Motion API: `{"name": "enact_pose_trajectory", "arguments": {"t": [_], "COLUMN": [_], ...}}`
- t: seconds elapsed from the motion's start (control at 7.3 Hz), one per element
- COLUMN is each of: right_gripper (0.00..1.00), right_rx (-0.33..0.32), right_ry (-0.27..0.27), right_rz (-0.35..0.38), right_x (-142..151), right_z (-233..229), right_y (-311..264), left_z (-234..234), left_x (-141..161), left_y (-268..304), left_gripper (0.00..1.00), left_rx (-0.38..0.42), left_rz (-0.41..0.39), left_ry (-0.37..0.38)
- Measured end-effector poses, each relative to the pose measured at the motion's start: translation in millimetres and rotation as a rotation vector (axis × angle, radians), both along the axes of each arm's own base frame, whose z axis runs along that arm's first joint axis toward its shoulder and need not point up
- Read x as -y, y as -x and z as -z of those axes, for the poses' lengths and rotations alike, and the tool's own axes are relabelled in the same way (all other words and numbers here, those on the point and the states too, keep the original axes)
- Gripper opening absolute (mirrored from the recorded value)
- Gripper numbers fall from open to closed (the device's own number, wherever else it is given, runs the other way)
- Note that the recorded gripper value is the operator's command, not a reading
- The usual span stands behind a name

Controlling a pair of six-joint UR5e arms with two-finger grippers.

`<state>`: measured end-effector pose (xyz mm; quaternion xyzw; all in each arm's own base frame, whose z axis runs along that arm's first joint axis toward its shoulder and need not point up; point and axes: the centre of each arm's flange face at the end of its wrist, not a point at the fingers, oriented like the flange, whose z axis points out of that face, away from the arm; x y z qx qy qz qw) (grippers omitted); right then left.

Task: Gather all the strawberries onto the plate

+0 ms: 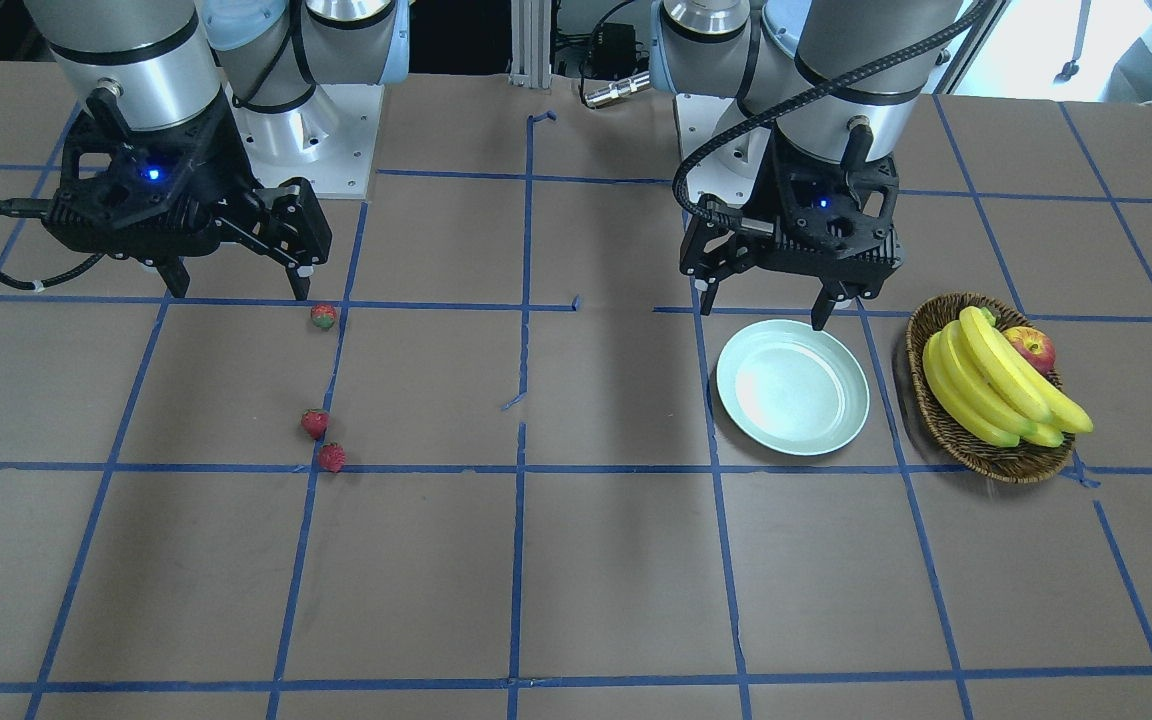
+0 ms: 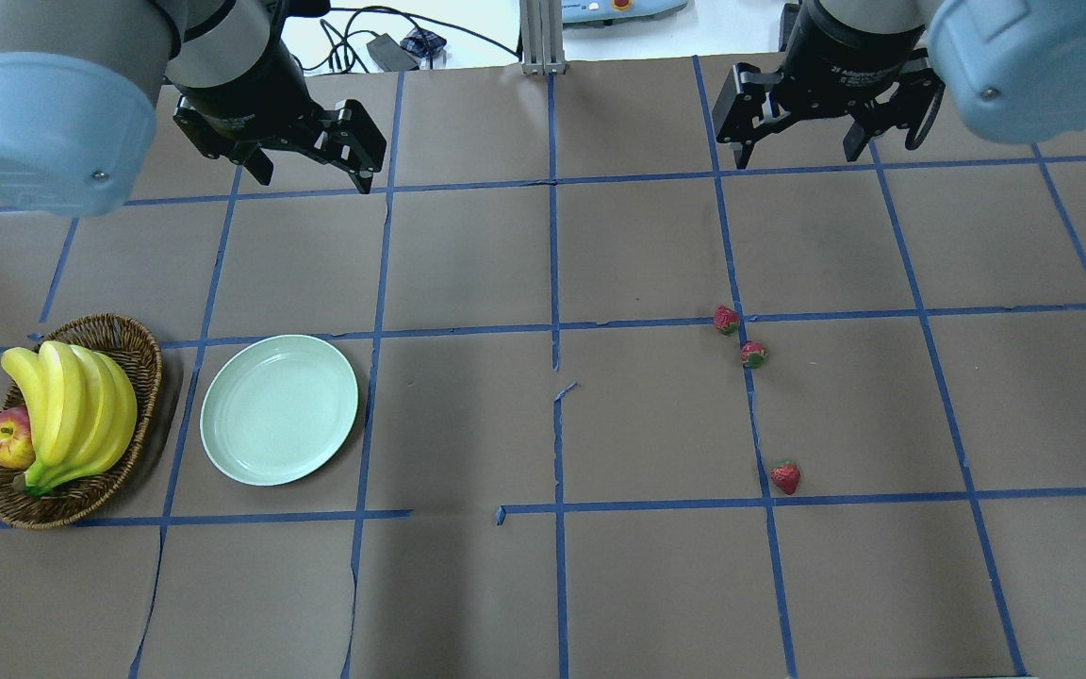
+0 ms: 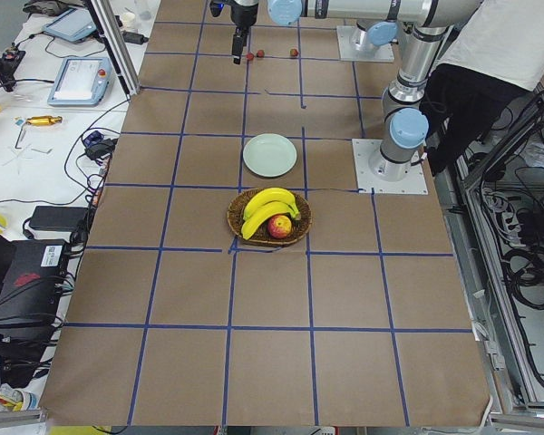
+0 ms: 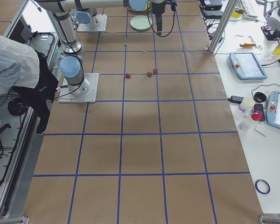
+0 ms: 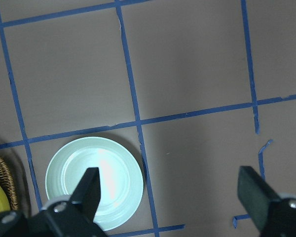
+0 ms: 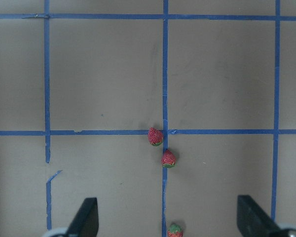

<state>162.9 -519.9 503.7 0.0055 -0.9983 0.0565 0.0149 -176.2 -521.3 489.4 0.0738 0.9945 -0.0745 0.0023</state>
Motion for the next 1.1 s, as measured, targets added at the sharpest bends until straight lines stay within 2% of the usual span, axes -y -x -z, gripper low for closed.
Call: {"name": "enact_pose_trajectory", "arguments": {"t": [0.41,1.1], "right_gripper": [1.00,1.00], "right_rx": [-0.002,-0.003], "right_ry": [0.002,-0.027], "right_rz": [0.002,0.006], "right_x": [-1.4,-9.1], "right_z": [-0.9,12.6], "right_y": [0.2,1.4], "left_z": [-4.3,3.5], "left_x": [-6.9,-20.2], "left_y": [0.3,-2.6], "left_gripper": [1.00,1.00], "left_rx": [-0.003,-0.001], "left_rz": [0.001,0.001], "left_ry": [-0.007,-0.027]}}
